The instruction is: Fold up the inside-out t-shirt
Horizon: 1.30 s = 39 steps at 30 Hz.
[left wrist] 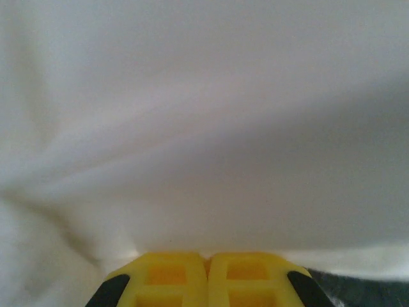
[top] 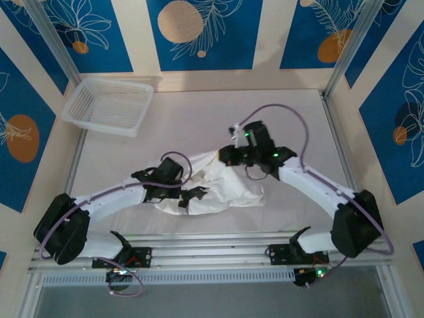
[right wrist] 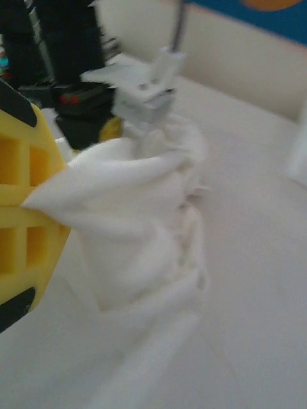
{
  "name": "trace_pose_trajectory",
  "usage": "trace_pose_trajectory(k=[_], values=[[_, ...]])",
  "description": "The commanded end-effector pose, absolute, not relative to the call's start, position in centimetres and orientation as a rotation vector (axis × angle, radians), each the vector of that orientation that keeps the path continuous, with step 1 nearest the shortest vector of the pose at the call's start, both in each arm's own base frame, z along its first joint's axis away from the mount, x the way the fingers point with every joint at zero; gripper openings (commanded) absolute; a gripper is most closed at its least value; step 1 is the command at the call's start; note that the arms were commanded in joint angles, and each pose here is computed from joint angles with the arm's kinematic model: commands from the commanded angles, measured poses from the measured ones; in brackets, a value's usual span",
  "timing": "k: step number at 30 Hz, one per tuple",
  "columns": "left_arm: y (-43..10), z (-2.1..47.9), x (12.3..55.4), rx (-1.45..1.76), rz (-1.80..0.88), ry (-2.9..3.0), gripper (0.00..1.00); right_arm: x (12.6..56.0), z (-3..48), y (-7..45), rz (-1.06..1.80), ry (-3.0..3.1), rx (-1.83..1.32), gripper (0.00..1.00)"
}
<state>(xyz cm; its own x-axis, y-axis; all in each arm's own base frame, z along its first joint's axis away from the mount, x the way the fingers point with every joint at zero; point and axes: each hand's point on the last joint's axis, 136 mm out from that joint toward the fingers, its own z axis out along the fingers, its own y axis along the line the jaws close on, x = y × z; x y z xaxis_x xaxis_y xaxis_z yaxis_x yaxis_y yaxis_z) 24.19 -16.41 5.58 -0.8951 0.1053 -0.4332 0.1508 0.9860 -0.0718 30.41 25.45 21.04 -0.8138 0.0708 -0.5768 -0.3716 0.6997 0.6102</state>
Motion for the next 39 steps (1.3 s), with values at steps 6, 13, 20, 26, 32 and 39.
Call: trace_pose_trajectory(k=[6, 13, 20, 26, 32, 39], values=[[-19.5, 12.5, 23.4, 0.434, -0.507, 2.321, 0.53, 30.2, 25.4, 24.7, 1.154, 2.247, -0.169, 0.00], [-23.7, 20.3, 26.3, 0.545, -0.626, 2.093, 0.63, 28.5, 27.3, 27.4, 1.259, 2.195, -0.316, 0.00], [-28.1, 19.0, 31.0, 0.646, -0.582, 2.123, 0.69, 27.3, 29.1, 28.4, 1.286, 2.180, -0.386, 0.00], [-29.4, 17.5, 33.6, 0.616, -0.561, 2.144, 0.67, 26.5, 29.8, 28.5, 1.288, 2.180, -0.421, 0.00], [-28.2, 20.9, 33.3, 0.478, -0.675, 2.172, 0.00, 28.4, 26.1, 25.5, 1.127, 2.298, -0.283, 0.00], [-30.9, 27.0, 26.7, 0.591, -1.302, 2.269, 0.00, 33.9, 12.7, 18.3, 0.622, 2.565, -0.246, 0.04]])
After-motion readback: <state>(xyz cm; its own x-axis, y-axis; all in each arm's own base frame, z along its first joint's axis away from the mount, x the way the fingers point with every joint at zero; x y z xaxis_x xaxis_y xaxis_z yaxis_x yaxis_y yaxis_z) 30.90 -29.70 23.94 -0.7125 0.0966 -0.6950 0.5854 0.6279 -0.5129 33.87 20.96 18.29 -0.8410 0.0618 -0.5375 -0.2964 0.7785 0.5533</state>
